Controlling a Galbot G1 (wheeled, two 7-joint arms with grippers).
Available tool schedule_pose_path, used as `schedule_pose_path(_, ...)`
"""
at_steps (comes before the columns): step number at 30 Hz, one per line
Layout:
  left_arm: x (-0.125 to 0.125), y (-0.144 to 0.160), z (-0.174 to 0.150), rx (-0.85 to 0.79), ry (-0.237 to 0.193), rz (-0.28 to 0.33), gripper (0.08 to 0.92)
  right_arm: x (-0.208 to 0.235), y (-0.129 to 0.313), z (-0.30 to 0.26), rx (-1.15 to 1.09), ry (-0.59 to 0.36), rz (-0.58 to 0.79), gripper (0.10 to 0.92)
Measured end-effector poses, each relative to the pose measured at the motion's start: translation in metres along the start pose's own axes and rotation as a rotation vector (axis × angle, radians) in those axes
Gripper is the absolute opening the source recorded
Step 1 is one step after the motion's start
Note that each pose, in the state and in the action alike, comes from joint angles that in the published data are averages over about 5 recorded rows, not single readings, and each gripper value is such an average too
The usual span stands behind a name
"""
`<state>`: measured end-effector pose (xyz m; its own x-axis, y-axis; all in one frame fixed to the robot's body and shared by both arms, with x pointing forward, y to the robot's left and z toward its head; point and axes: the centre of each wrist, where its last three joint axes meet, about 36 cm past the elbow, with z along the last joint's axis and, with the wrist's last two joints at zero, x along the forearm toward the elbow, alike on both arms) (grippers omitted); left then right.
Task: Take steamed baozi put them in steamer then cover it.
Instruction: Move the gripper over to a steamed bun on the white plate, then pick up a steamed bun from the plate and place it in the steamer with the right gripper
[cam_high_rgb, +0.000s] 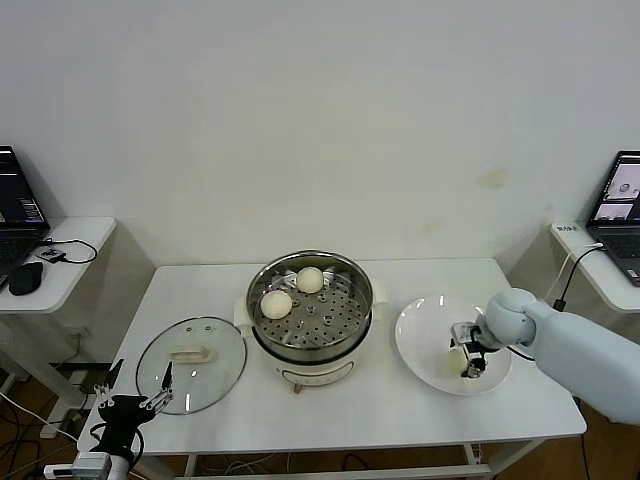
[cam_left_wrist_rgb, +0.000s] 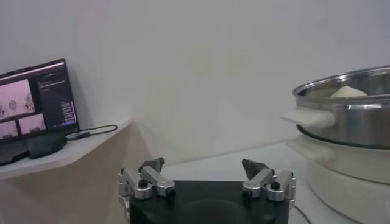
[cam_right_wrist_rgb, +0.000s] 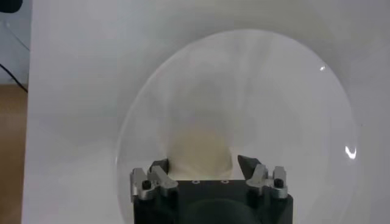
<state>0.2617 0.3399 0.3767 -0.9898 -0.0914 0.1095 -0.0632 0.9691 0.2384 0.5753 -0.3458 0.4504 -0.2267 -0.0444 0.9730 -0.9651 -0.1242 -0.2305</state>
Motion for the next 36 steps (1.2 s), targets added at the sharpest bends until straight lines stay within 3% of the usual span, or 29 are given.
schedule_pose_path(10,-0.001,0.0,-0.003,0.0,-0.01,0.001,0.823,0.024,-0.011,0.002,-0.016,-0.013,0.008,0.649)
schedule_pose_path(23,-0.003,0.002,-0.01,-0.004,-0.027,0.011,0.823,0.13,-0.063,-0.001,-0.027,-0.073,0.125,0.645)
schedule_pose_path(30,-0.003,0.002,-0.011,-0.004,-0.032,0.01,0.823,0.189,-0.098,-0.037,0.023,-0.13,0.211,0.645)
schedule_pose_path(36,-0.003,0.004,-0.011,-0.004,-0.033,0.001,0.823,0.212,-0.119,-0.093,0.107,-0.189,0.236,0.645)
